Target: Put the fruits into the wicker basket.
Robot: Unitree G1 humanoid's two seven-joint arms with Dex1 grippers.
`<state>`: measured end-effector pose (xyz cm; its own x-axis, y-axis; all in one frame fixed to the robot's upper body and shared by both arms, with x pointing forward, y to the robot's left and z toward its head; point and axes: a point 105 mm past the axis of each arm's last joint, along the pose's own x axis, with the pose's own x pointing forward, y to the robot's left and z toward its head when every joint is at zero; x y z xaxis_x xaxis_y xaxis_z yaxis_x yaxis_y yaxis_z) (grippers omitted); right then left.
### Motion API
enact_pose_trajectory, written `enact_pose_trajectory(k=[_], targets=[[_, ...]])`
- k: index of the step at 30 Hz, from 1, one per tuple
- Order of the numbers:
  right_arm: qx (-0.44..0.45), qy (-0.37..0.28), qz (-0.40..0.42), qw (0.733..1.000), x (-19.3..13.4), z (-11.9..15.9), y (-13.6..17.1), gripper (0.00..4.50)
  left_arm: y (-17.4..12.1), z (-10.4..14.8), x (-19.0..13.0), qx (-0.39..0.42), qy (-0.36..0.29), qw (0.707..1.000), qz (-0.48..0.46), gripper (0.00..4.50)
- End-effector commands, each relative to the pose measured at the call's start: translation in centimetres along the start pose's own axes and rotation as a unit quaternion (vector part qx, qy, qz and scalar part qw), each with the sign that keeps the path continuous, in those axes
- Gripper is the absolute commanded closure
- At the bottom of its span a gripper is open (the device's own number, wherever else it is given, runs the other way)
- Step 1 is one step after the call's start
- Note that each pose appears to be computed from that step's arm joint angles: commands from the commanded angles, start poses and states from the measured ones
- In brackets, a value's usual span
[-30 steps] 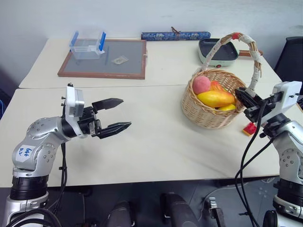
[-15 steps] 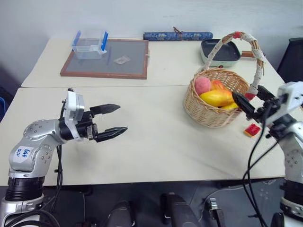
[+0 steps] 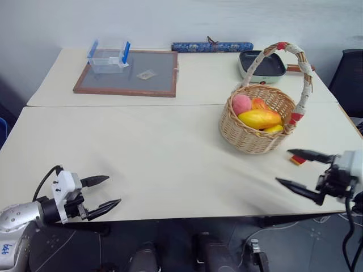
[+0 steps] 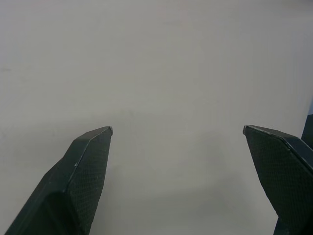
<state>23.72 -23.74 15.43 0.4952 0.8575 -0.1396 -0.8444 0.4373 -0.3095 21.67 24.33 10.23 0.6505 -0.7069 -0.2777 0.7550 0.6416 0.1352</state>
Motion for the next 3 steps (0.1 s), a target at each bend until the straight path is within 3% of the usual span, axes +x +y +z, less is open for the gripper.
enact_pose_trajectory(k=[1,3], targets=[[-0.025,-0.012,0.036,0.999,1.49,-0.67,0.53,0.07,-0.21,0.57,-0.19,0.03,0.002,0.999,0.025,0.0],[-0.03,-0.017,0.041,0.999,2.13,-1.06,0.58,0.07,-0.28,0.52,-0.29,0.037,0.005,0.999,0.031,0.0]])
